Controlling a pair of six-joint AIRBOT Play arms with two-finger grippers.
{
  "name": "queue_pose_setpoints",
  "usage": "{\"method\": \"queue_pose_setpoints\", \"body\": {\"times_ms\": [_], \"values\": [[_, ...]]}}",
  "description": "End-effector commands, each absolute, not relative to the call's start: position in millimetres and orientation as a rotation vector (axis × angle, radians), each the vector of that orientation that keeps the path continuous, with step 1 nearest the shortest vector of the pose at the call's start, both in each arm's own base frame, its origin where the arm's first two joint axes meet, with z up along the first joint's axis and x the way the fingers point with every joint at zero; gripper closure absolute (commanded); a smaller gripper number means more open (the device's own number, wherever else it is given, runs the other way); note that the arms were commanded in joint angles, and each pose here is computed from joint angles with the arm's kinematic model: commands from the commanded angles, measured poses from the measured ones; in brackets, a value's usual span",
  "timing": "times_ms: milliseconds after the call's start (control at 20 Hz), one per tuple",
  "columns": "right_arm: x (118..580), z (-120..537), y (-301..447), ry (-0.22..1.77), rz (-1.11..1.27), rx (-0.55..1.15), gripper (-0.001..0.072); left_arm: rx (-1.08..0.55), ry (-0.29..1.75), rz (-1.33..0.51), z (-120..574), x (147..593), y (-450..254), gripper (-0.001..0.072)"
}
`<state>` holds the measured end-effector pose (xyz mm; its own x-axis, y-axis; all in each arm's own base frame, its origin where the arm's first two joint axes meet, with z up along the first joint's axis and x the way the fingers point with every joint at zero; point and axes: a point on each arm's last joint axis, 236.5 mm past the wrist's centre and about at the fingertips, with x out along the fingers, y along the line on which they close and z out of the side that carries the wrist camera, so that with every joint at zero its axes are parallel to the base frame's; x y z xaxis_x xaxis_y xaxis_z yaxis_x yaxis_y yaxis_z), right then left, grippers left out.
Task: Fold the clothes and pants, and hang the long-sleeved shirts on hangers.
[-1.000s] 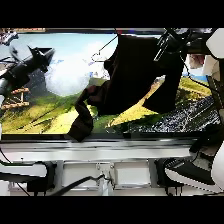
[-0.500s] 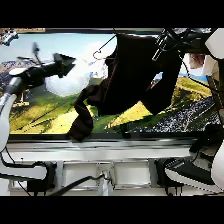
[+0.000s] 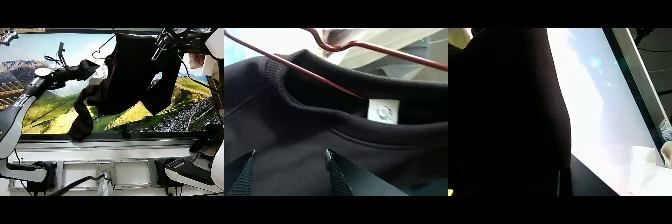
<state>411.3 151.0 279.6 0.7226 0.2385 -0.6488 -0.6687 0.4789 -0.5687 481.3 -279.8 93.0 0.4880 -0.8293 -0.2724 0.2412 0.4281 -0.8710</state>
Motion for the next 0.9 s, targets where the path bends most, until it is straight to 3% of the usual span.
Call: {"method": "queue_pose_setpoints", "body": {"times_ms": [0, 400, 600, 650, 750, 800, 850], "values": [[410, 279, 153, 0.534, 0.594, -0.907, 0.0682, -0.847, 0.753, -0.702, 88, 491, -292, 0.0225], [410, 279, 154, 0.534, 0.6, -0.903, 0.0682, -0.955, 0.761, -0.704, 85, 511, -322, 0.0227], [409, 278, 155, 0.534, 0.606, -0.899, 0.0682, -0.956, 0.79, -0.68, 64, 515, -326, 0.0304], [408, 278, 156, 0.535, 0.61, -0.897, 0.0682, -0.962, 0.798, -0.675, 59, 515, -326, 0.0355], [407, 277, 158, 0.535, 0.621, -0.89, 0.0682, -0.973, 0.809, -0.667, 52, 516, -327, 0.0366], [407, 277, 159, 0.534, 0.624, -0.888, 0.0682, -0.972, 0.812, -0.664, 50, 516, -328, 0.0445], [406, 277, 159, 0.535, 0.625, -0.887, 0.0682, -0.971, 0.812, -0.661, 49, 517, -327, 0.061]]}}
